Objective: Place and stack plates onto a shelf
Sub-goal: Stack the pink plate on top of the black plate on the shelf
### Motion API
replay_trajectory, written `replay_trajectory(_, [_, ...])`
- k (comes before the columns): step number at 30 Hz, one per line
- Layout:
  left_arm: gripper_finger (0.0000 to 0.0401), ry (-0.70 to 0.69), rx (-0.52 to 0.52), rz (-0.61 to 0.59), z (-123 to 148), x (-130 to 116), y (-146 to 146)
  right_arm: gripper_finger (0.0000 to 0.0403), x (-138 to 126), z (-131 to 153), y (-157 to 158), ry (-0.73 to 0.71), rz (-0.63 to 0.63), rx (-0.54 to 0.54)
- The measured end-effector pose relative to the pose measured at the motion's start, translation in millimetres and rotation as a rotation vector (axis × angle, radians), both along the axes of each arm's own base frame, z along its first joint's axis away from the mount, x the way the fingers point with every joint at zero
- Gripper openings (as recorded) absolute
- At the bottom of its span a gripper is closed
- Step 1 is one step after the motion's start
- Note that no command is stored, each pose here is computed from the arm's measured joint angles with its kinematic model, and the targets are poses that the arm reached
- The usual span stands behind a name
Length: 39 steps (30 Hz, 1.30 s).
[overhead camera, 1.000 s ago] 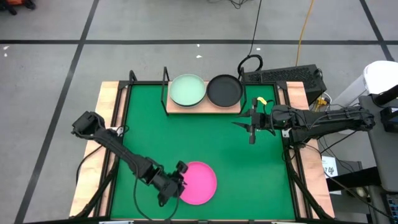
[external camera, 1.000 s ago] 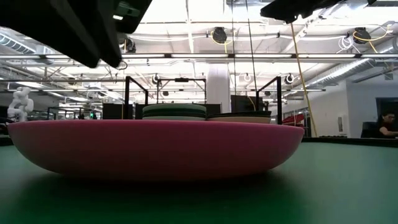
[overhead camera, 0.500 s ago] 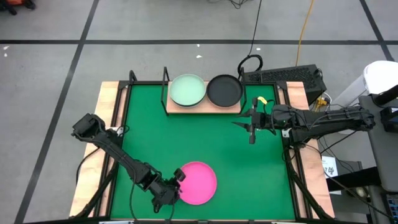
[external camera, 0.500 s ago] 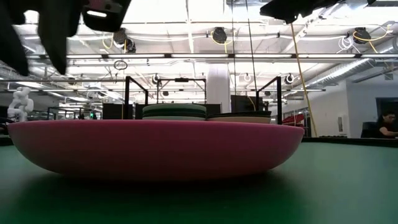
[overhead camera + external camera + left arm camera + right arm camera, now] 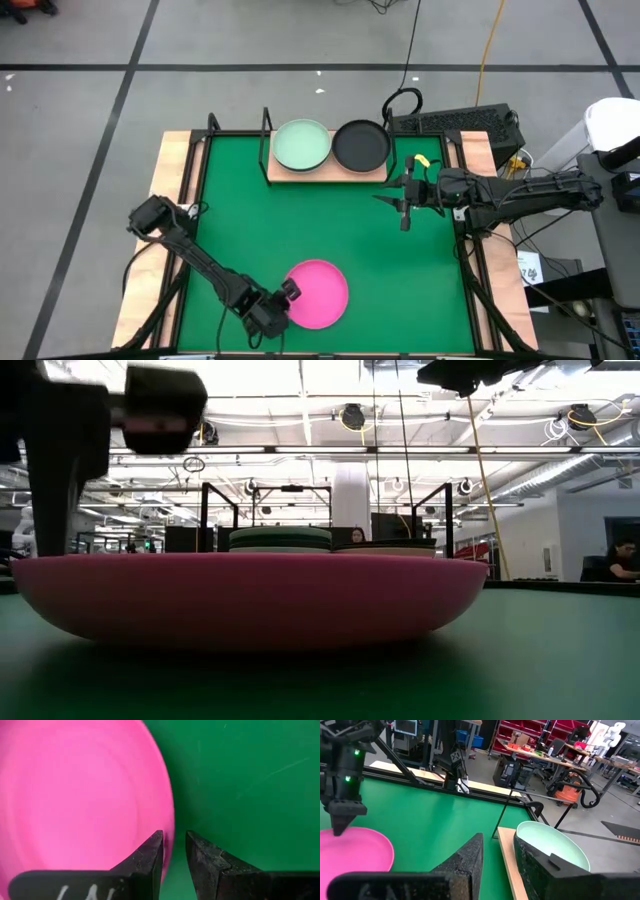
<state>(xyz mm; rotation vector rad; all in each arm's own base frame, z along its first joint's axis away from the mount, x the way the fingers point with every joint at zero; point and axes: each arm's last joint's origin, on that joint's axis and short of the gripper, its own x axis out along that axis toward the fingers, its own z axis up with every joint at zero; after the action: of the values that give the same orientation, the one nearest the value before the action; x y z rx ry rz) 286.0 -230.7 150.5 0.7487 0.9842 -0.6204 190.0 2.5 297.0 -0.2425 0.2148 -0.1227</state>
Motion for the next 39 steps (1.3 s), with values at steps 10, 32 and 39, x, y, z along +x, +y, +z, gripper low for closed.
replay_trajectory(10, [0.0073, -0.006, 0.048, 0.059, -6, 10, 12, 0.0093, 0, 0, 0, 0.002, 0.002, -0.01])
replay_trajectory(32, [0.0012, -0.459, 0.393, 0.308, 150, 40, 206, 0.0093, -21, 18, -1, -0.106, 0.012, -0.051])
replay_trajectory(39, [0.0011, -0.475, 0.388, 0.314, 139, 57, 297, 0.0093, -26, 22, -1, -0.136, 0.014, -0.074])
